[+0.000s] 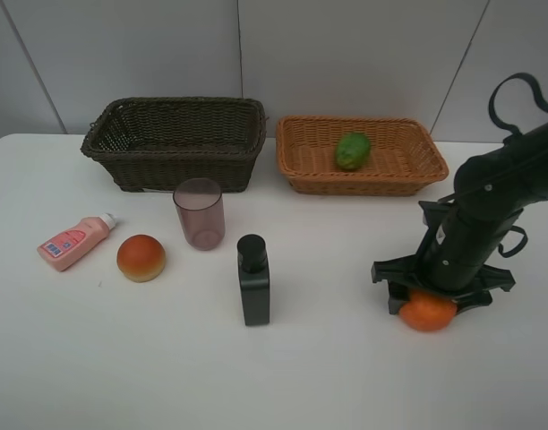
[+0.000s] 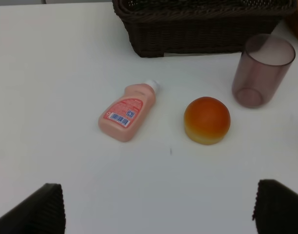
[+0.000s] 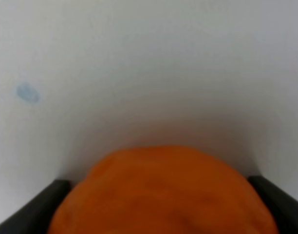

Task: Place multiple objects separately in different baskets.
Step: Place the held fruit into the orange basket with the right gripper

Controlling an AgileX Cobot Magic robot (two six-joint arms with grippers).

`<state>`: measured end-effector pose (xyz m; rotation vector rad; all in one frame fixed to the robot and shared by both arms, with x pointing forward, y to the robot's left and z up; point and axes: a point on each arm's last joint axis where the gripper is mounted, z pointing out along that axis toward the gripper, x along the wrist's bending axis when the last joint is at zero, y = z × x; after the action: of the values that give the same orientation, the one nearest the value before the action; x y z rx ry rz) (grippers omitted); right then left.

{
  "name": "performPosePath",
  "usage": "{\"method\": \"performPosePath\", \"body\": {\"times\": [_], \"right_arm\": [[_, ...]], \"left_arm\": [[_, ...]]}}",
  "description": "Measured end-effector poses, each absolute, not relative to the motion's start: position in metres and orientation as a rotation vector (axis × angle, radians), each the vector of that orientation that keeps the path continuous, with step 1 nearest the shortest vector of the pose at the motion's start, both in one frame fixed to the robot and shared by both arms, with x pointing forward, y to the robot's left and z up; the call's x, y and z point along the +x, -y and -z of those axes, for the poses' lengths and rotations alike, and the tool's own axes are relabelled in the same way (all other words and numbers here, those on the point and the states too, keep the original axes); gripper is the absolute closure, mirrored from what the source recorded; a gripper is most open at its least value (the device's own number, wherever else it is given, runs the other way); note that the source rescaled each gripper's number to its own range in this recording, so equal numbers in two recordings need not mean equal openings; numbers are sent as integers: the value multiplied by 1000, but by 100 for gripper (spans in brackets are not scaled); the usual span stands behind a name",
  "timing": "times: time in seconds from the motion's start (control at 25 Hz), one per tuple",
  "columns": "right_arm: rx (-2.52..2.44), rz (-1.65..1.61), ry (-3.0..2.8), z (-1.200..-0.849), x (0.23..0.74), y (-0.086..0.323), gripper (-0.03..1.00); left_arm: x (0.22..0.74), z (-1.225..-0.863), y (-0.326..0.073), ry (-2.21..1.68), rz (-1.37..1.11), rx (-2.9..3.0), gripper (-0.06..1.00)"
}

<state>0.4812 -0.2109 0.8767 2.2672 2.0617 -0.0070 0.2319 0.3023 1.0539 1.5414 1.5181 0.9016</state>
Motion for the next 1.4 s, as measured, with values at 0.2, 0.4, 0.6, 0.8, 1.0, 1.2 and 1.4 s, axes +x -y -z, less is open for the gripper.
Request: {"method": "performPosePath", "body": {"times": [0.2,0.4,0.6,0.8,1.0,1.2,1.4], "right_arm": [[2245,24,-2079,-881,484,207,36],[2154,51,-2160,-911,510,195,36],[2060,2,-2237,-950,541,182,36],[1990,-89,-2247,-977,580,171,36],[1937,-192,-2201,-994,622,171,36],[1904,-243,-2124,-995,651,188,36],[1885,-351,-2039,-987,670,207,36]], "left_arm": [[232,-1054,-302,-1518,-902,1541,-6],[232,-1054,-302,-1518,-902,1541,-6],[232,-1054,-302,-1518,-902,1541,-6],[232,-1054,-302,-1518,-902,1541,-6],[232,-1054,-302,-1518,-902,1541,-6],[232,-1054,-302,-1518,-902,1541,-6],[232,-1054,-302,-1518,-902,1541,-6]]}}
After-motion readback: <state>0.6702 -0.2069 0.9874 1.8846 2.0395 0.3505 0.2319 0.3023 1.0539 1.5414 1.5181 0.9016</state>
